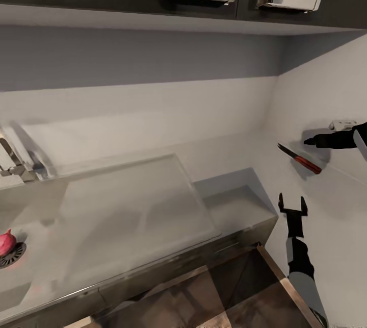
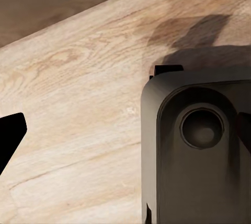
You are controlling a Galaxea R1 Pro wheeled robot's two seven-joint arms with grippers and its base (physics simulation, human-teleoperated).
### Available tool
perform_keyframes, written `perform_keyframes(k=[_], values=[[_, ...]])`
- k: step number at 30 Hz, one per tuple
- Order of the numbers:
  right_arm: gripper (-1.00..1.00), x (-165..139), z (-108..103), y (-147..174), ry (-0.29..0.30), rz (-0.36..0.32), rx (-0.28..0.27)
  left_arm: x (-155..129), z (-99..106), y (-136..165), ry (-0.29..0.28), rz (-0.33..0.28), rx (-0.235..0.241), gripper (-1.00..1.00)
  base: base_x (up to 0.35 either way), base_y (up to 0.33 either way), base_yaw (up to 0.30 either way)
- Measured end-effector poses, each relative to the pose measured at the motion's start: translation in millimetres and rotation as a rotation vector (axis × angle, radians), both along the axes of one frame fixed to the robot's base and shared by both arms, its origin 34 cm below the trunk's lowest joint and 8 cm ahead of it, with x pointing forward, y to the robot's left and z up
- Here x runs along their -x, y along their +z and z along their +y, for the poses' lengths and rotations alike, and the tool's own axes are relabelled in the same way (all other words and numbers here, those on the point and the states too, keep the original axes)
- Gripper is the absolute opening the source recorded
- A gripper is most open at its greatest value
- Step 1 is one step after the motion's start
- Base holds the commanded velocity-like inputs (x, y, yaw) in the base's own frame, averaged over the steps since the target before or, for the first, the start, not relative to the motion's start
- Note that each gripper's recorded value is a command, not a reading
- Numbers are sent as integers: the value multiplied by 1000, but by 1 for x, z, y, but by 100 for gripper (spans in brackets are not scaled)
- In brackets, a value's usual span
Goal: In the kitchen, take the Vidalia onion out of the sink, dice it on the chopping board with the paring knife, put the diced onion into the bowl on the countertop, then place both the paring knife and the chopping board into the sink.
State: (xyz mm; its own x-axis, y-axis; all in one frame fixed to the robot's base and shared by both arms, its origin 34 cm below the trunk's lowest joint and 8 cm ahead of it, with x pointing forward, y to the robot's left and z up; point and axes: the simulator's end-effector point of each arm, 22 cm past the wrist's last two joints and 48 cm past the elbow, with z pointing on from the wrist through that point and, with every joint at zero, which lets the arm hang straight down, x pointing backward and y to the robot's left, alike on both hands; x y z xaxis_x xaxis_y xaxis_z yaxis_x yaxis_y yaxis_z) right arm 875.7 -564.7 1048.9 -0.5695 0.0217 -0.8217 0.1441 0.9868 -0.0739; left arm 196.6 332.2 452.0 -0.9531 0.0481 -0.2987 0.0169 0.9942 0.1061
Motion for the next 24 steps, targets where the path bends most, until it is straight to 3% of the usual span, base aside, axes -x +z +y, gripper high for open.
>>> perform_keyframes(k=[24], values=[[100, -5, -1, -19, -1, 25, -1, 10, 0, -1, 0, 26, 0, 100, 0, 0, 0]])
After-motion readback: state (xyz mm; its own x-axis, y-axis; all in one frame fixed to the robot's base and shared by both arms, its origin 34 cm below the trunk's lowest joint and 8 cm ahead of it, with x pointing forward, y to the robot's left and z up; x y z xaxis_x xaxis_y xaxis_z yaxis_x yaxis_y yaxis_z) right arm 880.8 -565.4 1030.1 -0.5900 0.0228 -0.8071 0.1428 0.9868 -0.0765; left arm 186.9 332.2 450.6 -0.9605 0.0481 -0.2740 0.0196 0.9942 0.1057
